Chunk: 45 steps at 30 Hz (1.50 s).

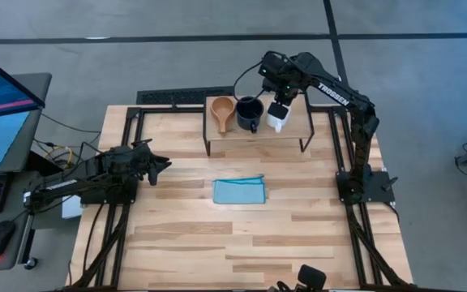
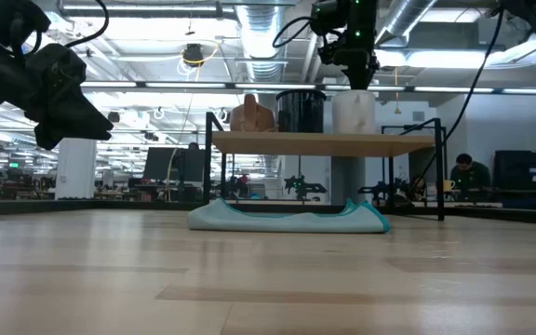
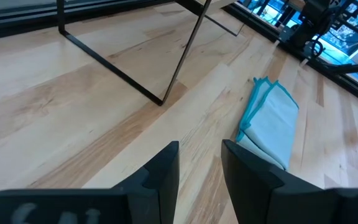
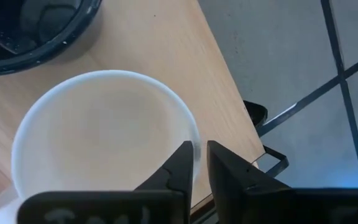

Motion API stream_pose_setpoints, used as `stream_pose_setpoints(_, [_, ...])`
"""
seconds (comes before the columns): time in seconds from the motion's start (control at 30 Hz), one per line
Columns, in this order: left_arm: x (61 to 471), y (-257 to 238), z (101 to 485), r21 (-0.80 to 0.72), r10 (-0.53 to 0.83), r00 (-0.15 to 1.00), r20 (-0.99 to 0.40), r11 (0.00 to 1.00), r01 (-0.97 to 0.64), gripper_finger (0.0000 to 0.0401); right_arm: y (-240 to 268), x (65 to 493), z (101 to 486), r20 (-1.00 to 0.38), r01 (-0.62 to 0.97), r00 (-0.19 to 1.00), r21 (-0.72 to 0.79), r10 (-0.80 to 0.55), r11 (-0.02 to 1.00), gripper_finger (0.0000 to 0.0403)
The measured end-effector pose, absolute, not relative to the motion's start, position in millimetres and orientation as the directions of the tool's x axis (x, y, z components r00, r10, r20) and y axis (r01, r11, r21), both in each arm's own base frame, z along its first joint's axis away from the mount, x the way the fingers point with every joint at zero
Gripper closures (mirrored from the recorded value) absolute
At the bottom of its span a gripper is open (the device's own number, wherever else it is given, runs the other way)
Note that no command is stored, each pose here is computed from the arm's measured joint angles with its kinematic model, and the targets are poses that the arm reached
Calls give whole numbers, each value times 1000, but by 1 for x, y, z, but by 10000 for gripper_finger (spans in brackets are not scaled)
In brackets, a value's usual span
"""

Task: Stack small to large cups/mugs on shelf
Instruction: Put the white mug on the shelf, then return to Home Position

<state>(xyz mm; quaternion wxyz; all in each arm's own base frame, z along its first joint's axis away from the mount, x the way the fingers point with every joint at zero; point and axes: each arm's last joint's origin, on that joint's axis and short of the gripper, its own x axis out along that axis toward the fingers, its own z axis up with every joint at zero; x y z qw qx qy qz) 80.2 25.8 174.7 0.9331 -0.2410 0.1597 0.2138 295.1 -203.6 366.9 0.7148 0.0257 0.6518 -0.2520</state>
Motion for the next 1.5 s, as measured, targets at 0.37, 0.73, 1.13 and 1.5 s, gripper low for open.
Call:
stream_pose_setpoints(0.37, [80, 26, 175, -387, 316, 860, -401, 792, -472, 292, -204, 295, 367, -945, 394, 23, -292, -327, 872, 308])
stream_pose_setpoints(0.73, [80, 26, 175, -387, 316, 860, -401, 792, -472, 292, -199, 289, 376, -938, 370, 44, -303, -343, 878, 267])
stream_pose_setpoints(1.13, [80, 26, 175, -372, 342, 850, -400, 787, -492, 292, -171, 258, 420, -893, 470, 153, -310, -422, 827, 258])
stream_pose_setpoints(1.5, [79, 30, 176, -331, 455, 803, -385, 744, -580, 292, -96, 226, 472, -811, 391, 493, -117, -315, 913, 317])
